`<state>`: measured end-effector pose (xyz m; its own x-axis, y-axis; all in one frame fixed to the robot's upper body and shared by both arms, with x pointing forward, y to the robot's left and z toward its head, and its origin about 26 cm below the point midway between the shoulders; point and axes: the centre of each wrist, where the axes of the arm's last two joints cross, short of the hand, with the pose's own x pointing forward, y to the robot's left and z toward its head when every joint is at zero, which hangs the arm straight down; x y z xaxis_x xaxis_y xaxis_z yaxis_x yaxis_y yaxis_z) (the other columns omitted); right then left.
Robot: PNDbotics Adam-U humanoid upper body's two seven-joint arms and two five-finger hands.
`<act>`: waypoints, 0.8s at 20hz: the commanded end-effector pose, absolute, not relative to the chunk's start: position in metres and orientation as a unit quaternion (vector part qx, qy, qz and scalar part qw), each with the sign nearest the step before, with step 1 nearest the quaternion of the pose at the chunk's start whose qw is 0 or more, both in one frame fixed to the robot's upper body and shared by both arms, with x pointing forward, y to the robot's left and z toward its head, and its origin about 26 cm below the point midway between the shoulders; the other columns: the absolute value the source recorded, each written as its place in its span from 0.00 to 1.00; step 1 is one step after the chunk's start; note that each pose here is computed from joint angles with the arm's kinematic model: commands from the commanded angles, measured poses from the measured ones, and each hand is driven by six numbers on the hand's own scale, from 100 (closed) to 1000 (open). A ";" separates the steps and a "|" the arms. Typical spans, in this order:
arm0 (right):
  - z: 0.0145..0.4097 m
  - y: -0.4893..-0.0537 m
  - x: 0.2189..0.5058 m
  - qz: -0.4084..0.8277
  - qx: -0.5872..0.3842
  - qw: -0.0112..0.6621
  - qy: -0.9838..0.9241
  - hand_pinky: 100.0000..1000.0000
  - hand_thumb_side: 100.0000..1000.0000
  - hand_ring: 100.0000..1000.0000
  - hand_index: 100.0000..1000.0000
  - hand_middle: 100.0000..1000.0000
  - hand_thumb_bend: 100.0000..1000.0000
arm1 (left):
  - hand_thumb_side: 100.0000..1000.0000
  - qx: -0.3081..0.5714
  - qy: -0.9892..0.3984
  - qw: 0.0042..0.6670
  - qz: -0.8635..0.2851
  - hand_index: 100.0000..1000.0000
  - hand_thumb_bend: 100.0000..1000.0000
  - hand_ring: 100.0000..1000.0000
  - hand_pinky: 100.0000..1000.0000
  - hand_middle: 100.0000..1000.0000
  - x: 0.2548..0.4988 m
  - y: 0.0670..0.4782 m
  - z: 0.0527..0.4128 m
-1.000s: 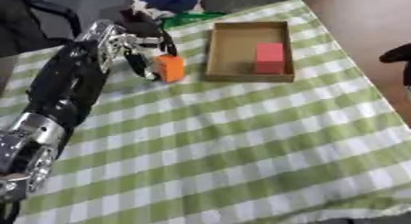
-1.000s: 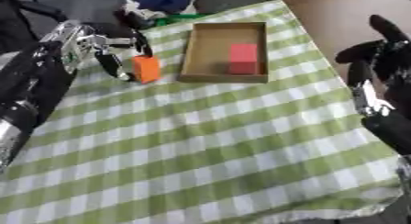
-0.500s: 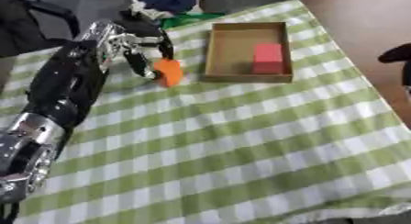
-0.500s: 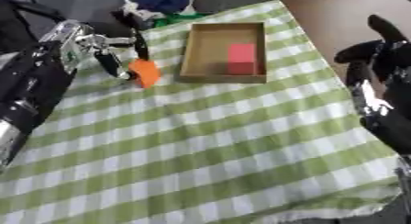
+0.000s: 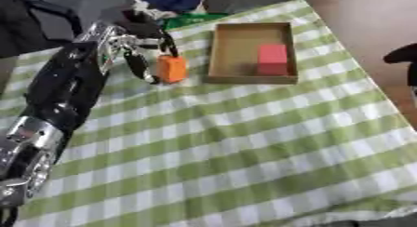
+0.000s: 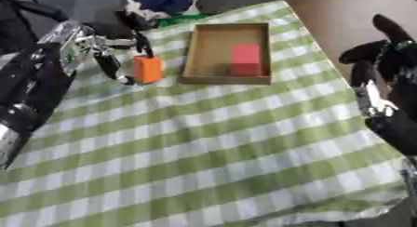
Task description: Pick up objects on the table and place them in the box.
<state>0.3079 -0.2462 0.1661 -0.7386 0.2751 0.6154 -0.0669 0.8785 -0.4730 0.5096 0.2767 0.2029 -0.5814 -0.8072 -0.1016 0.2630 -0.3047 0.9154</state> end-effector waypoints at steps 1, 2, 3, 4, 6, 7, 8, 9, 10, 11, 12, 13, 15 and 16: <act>0.170 -0.248 0.308 0.243 -0.064 0.350 -0.902 0.86 0.55 0.67 1.00 0.59 0.00 | 0.00 0.273 -0.434 0.316 -0.798 0.82 0.47 0.78 0.83 0.78 0.508 0.289 0.229; 0.170 -0.248 0.308 0.242 -0.065 0.351 -0.902 0.86 0.55 0.67 1.00 0.59 0.00 | 0.00 0.275 -0.436 0.316 -0.797 0.82 0.47 0.78 0.83 0.78 0.508 0.289 0.231; 0.170 -0.248 0.308 0.242 -0.065 0.351 -0.902 0.86 0.55 0.67 1.00 0.59 0.00 | 0.00 0.276 -0.438 0.316 -0.795 0.82 0.46 0.78 0.83 0.78 0.507 0.289 0.233; 0.170 -0.248 0.308 0.242 -0.065 0.351 -0.902 0.86 0.55 0.67 1.00 0.59 0.00 | 0.00 0.278 -0.440 0.316 -0.793 0.82 0.46 0.78 0.83 0.78 0.507 0.289 0.234; 0.170 -0.248 0.308 0.243 -0.064 0.351 -0.902 0.86 0.55 0.67 1.00 0.59 0.00 | 0.00 0.277 -0.443 0.318 -0.791 0.82 0.46 0.78 0.83 0.79 0.507 0.288 0.234; 0.170 -0.248 0.308 0.243 -0.063 0.350 -0.902 0.86 0.55 0.67 1.00 0.59 0.00 | 0.00 0.274 -0.443 0.319 -0.792 0.82 0.46 0.79 0.83 0.79 0.508 0.287 0.232; 0.170 -0.248 0.308 0.244 -0.063 0.350 -0.902 0.86 0.55 0.67 1.00 0.59 0.00 | 0.00 0.271 -0.443 0.320 -0.793 0.82 0.46 0.79 0.83 0.79 0.508 0.285 0.230; 0.170 -0.248 0.308 0.244 -0.063 0.350 -0.902 0.86 0.55 0.67 1.00 0.59 0.00 | 0.00 0.268 -0.442 0.321 -0.794 0.82 0.46 0.79 0.83 0.79 0.508 0.284 0.229; 0.170 -0.248 0.308 0.244 -0.063 0.350 -0.902 0.86 0.55 0.67 1.00 0.59 0.00 | 0.00 0.264 -0.440 0.322 -0.796 0.82 0.46 0.79 0.83 0.80 0.509 0.282 0.226; 0.171 -0.248 0.308 0.244 -0.063 0.350 -0.902 0.86 0.55 0.67 1.00 0.59 0.00 | 0.00 0.261 -0.439 0.324 -0.797 0.82 0.46 0.80 0.83 0.81 0.509 0.281 0.223; 0.171 -0.247 0.308 0.244 -0.063 0.349 -0.903 0.86 0.55 0.67 1.00 0.59 0.00 | 0.00 0.258 -0.438 0.325 -0.798 0.82 0.46 0.80 0.83 0.81 0.509 0.280 0.221; 0.171 -0.247 0.308 0.244 -0.063 0.349 -0.903 0.86 0.55 0.67 1.00 0.59 0.00 | 0.00 0.255 -0.438 0.326 -0.798 0.83 0.46 0.80 0.83 0.82 0.510 0.279 0.219; 0.171 -0.247 0.308 0.244 -0.063 0.348 -0.903 0.86 0.55 0.67 1.00 0.59 0.00 | 0.00 0.250 -0.437 0.329 -0.799 0.83 0.45 0.80 0.82 0.81 0.510 0.277 0.215; 0.172 -0.247 0.308 0.244 -0.063 0.347 -0.903 0.86 0.55 0.67 1.00 0.59 0.00 | 0.00 0.246 -0.437 0.330 -0.800 0.82 0.45 0.80 0.82 0.81 0.510 0.276 0.212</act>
